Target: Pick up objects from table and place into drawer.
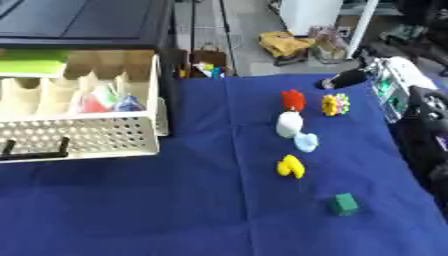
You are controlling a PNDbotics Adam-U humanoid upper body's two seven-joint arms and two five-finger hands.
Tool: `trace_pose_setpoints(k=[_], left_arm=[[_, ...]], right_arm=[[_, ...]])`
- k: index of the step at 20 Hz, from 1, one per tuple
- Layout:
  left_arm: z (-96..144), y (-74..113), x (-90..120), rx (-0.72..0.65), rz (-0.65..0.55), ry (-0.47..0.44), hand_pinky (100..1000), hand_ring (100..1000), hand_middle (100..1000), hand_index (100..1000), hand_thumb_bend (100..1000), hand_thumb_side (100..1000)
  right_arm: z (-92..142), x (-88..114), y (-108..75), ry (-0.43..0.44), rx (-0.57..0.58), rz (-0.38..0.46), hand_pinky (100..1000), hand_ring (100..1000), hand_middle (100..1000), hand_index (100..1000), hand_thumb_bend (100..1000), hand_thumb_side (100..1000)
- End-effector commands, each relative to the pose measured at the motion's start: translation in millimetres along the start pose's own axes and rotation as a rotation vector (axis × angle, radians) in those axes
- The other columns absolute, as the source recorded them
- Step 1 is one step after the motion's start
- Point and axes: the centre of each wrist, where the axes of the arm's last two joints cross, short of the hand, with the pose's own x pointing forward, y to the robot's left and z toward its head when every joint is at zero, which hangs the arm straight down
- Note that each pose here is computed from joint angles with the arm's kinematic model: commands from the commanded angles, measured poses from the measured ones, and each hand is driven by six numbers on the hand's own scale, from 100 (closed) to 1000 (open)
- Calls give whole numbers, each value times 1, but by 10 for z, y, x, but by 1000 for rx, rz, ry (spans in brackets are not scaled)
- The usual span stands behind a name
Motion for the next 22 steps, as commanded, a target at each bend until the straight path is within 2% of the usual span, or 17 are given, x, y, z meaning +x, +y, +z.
trace_pose_setpoints(k=[1, 2, 3, 4, 22], left_arm=[[-56, -30, 32, -17, 4, -21, 438, 580, 628, 827, 220, 1000], [-54, -33, 30, -17, 4, -21, 437, 580, 628, 827, 224, 1000], [-53, -36, 30, -16, 5, -21, 437, 580, 628, 827, 224, 1000], [-52, -39, 29, -17, 5, -21, 436, 580, 628, 827, 224, 1000], [-51, -73, 22, -19, 8, -26, 431, 578, 628, 828, 226, 1000]], right_arm=[[-18, -69, -105, 47, -37, 19, 835, 917, 646, 928, 776, 558], [-27, -78, -70, 62, -37, 28, 834, 917, 648, 931, 763, 576], [-33, -85, -44, 74, -39, 38, 833, 918, 649, 930, 762, 515], [-38, -93, -19, 83, -38, 45, 833, 918, 648, 928, 756, 572], [-56, -242, 195, 147, -2, -13, 833, 916, 628, 864, 757, 557]])
